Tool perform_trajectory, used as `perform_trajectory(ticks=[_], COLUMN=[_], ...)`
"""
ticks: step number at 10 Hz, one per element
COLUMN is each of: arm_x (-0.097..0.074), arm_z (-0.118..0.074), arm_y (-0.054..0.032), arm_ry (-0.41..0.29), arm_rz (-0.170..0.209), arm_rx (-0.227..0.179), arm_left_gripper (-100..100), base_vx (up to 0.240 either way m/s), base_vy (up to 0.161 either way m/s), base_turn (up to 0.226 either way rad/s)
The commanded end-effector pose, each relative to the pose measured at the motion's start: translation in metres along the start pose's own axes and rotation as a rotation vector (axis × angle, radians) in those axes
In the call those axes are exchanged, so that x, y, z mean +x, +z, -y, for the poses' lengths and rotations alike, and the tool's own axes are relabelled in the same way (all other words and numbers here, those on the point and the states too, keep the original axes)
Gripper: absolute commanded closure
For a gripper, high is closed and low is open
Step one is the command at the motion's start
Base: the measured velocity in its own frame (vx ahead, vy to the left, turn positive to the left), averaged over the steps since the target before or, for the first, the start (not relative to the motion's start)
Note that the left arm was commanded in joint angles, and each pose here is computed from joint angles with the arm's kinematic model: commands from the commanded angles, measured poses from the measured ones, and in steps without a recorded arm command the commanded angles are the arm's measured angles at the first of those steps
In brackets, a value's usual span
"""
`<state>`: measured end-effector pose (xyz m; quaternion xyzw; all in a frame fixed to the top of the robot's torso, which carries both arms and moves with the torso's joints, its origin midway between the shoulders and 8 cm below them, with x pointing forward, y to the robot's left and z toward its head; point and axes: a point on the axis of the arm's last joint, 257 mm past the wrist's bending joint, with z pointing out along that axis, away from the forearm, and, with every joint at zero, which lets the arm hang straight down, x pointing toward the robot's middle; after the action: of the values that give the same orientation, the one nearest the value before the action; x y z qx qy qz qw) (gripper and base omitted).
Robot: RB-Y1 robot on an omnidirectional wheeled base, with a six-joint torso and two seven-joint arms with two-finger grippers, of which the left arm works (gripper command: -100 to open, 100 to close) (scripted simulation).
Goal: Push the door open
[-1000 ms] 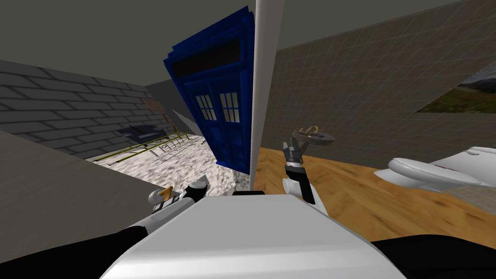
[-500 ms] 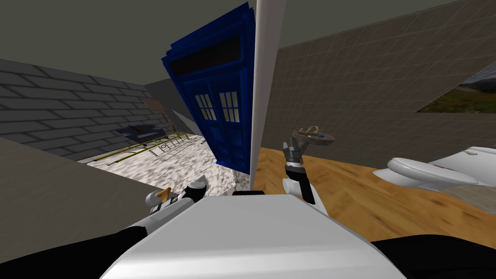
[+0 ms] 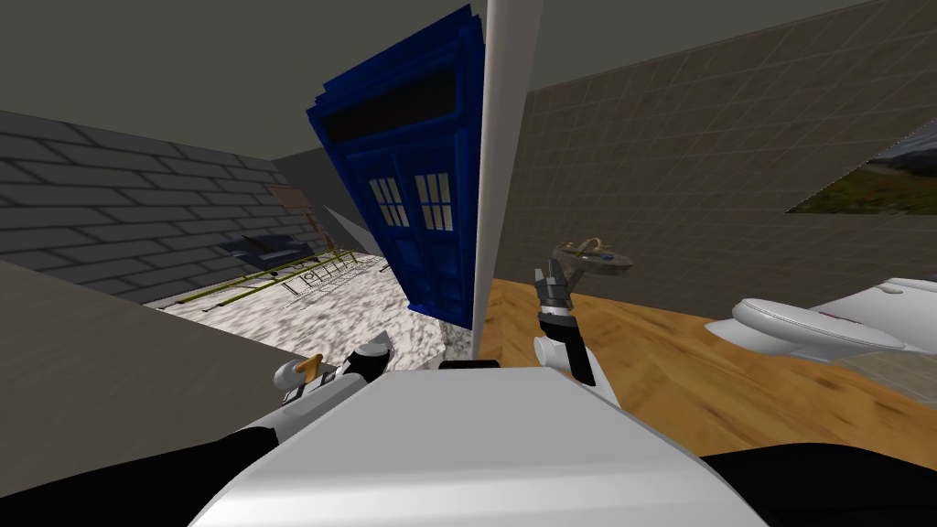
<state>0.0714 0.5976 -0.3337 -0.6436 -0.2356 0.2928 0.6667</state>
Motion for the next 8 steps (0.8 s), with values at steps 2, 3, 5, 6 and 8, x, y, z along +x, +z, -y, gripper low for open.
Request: perform_trajectory(ticks=[2, 3, 5, 6, 8], arm_x=[-0.0019, -0.0019, -0.0049, -0.0049, -0.0049], arm_z=[-0.0051, -0.0051, -0.0038, -0.0038, -0.0038], arm_y=[-0.0047, -0.0047, 0.003, 0.003, 0.003], arm_ry=[0.009, 0.009, 0.006, 0.006, 0.006], arm_rz=[-0.005, -0.005, 0.016, 0.016, 0.016], arm_rx=[-0.01, -0.01, -0.008, -0.008, -0.008], arm_left_gripper=[100, 100, 100, 100, 100], base_vx=[0.0, 0.0, 0.0, 0.0, 0.0], base_vy=[0.0, 0.0, 0.007, 0.0, 0.0], base_turn=[0.0, 0.0, 0.006, 0.0, 0.0])
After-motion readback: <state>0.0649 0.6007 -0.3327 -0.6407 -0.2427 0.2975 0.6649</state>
